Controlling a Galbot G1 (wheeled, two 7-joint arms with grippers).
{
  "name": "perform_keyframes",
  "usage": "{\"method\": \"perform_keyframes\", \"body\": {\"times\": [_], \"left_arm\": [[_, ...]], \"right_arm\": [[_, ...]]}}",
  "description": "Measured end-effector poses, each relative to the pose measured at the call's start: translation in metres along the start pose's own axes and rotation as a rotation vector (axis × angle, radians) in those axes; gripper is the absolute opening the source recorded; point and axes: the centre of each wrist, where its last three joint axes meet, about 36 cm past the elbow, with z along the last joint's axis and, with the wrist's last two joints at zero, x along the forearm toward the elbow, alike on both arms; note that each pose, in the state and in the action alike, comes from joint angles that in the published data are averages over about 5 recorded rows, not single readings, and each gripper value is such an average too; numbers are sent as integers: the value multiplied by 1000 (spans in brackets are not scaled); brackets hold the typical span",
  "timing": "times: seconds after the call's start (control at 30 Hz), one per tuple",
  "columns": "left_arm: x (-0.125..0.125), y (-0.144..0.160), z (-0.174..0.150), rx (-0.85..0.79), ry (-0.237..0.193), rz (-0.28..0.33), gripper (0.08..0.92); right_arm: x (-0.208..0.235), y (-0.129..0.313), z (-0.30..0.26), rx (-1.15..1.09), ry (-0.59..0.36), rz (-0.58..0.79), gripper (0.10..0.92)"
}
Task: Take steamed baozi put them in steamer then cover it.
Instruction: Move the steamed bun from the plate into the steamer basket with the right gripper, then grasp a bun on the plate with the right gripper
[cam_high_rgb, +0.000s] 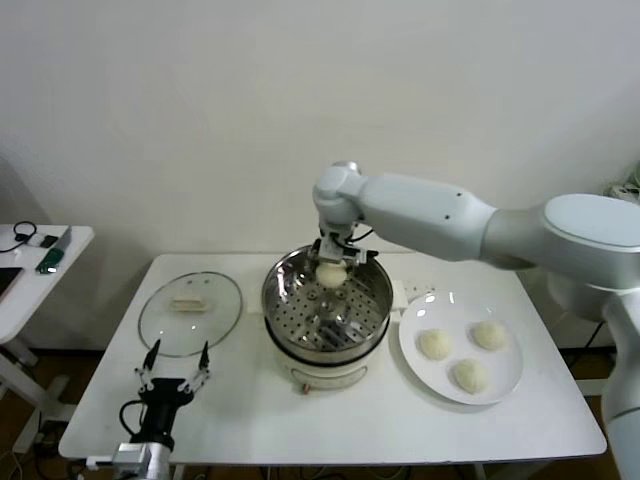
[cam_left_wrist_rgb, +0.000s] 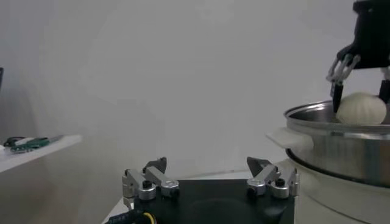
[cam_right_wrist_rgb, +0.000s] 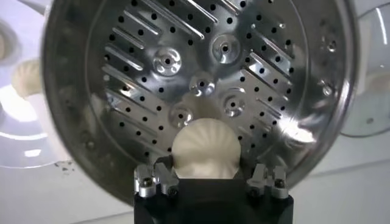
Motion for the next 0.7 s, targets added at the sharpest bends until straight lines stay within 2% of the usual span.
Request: {"method": "perform_keyframes", "body": {"times": [0.2,0.4,0.7], "left_arm": [[-2,0,0,0,2,0,823],[-3,-1,0,0,2,2,823],[-3,0,-1,-2,1,3,823]], "right_arm": [[-17,-2,-4,11,-10,-12,721],[-19,-3,-2,13,-9,-9,814],[-4,0,3,2,-11,-3,823]]}}
